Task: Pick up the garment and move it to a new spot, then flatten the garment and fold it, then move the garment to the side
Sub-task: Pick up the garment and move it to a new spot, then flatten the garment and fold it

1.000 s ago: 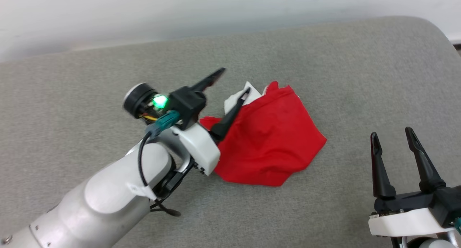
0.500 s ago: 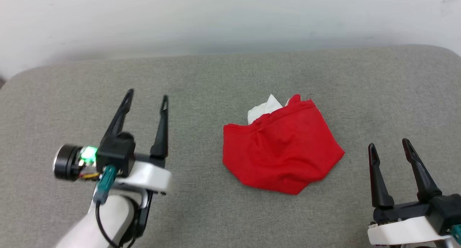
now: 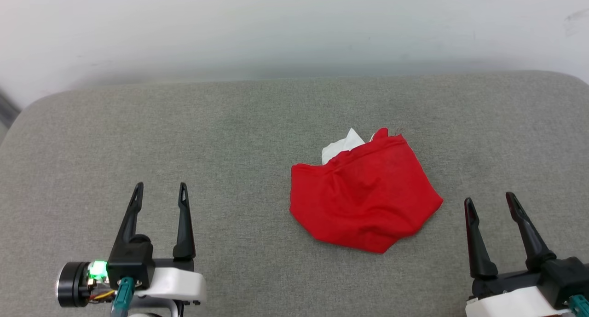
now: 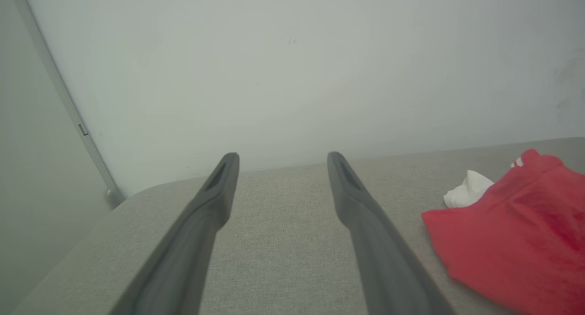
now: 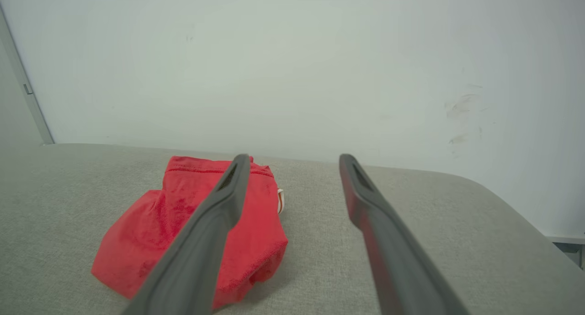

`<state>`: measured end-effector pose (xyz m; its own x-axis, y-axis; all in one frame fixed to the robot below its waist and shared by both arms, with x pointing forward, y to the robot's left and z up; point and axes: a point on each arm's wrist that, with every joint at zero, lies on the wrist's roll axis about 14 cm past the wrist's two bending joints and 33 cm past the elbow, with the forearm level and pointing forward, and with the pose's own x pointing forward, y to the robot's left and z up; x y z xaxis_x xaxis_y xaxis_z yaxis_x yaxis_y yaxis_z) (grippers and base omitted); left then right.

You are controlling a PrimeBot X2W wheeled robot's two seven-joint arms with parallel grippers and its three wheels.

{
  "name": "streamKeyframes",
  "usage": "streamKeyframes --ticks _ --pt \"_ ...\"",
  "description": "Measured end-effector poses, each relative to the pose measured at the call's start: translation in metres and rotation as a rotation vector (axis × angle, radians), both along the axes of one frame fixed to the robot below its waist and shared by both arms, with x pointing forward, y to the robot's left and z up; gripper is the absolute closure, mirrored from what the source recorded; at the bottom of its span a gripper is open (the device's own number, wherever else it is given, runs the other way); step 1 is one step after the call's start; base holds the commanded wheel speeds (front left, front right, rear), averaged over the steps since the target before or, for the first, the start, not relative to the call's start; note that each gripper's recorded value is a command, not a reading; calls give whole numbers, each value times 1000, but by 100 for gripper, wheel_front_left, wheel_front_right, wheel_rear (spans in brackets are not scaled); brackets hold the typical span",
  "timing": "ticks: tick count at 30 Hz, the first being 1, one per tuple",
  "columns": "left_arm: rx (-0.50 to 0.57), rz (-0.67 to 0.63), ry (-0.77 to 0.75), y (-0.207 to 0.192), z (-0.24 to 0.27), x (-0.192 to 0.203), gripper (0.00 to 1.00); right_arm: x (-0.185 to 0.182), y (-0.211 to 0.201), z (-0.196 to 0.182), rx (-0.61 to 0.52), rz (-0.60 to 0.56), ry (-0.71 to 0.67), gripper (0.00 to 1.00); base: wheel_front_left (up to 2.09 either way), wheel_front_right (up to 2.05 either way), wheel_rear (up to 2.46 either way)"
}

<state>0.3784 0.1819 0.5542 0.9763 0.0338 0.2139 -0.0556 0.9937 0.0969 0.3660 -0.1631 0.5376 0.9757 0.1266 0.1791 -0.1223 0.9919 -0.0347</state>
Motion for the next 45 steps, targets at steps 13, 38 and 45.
streamKeyframes --ticks 13,38,45 --pt "-108 -9 44 1 -18 -21 0 -11 -3 -11 41 -7 39 0 0 0 0" --pt "-133 -22 86 10 -35 -33 0 -25 -5 -18 60 -14 60 0 0 0 0" --pt "-138 -24 100 13 -39 -31 0 -25 -6 -18 60 -18 62 0 0 0 0"
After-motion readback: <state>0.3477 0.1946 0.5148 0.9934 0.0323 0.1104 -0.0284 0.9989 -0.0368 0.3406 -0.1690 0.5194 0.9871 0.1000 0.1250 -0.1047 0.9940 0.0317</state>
